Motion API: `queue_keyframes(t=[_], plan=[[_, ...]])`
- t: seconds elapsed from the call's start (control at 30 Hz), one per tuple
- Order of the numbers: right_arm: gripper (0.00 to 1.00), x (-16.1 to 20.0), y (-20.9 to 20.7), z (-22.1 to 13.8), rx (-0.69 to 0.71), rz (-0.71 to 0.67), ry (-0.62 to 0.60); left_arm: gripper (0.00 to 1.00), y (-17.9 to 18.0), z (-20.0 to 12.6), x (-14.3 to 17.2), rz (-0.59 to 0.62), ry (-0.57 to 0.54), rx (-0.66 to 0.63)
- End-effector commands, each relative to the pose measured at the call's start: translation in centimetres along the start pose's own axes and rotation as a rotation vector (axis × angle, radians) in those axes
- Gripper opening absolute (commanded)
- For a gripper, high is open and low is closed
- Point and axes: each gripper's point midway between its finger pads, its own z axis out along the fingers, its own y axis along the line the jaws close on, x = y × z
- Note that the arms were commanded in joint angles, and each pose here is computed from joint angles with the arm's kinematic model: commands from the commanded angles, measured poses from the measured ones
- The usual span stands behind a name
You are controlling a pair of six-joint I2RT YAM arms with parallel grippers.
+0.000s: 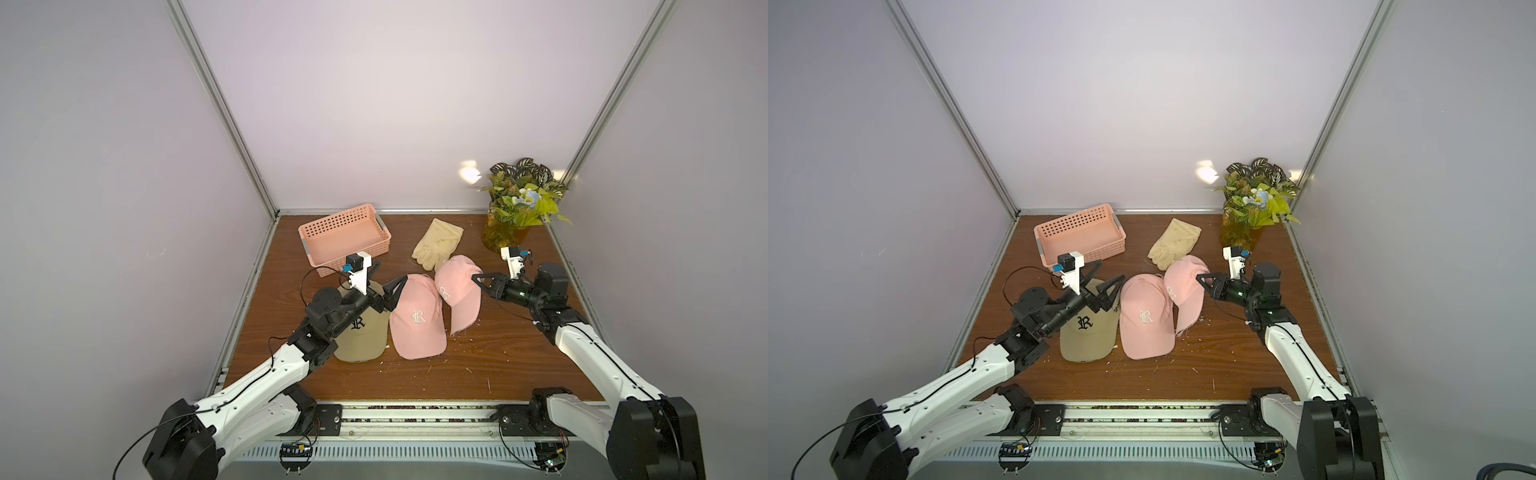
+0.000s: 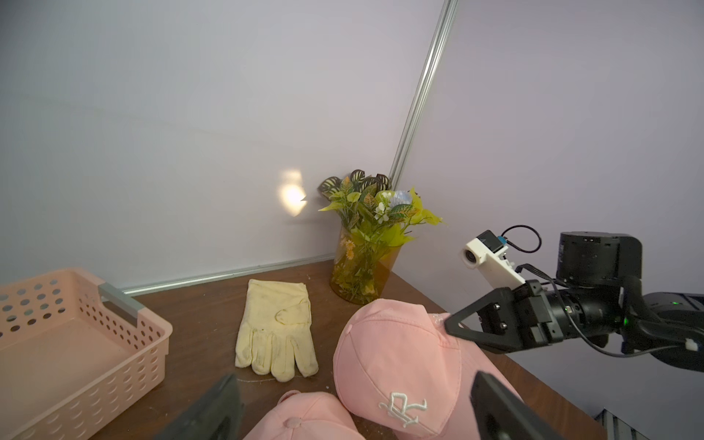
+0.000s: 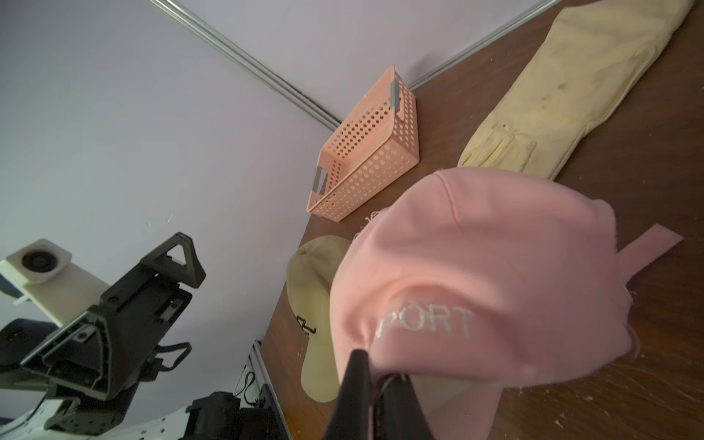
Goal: Turn the baseball cap inside out
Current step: Place the baseball cap at the center of the board.
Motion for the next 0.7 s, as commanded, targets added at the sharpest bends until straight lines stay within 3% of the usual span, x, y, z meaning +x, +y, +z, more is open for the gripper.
queue_keyframes(t=[0.0,0.17,0.37,0.4,0.47,0.53,0.67], plan=[[0.0,0.3,1.8,-0.3,-0.077,-0.146,0.029,0.94,0.5,0.1,0.3,-0.046,0.028,-0.041],[0.0,1.9,0.6,0.0,-0.069,-0.144,0.069,0.94,0.9,0.2,0.5,-0.047,0.035,-0.065],[0.1,3.6,-3.9,-0.4,0.14,-0.125,0.085,0.95,1.2,0.6,1.0,-0.051,0.063,-0.081],[0.15,3.8,-4.8,-0.6,0.193,-0.124,0.081,0.95,1.3,0.6,1.1,-0.051,0.067,-0.083],[0.33,3.7,-6.4,-1.1,0.293,-0.121,0.069,0.95,1.2,0.7,1.0,-0.055,0.07,-0.08],[0.43,3.8,-7.9,-1.7,0.38,-0.115,0.058,0.95,1.0,0.8,0.9,-0.06,0.068,-0.072],[0.48,3.8,-11.1,-2.9,0.56,-0.084,0.034,0.95,1.0,0.8,0.7,-0.059,0.072,-0.076]])
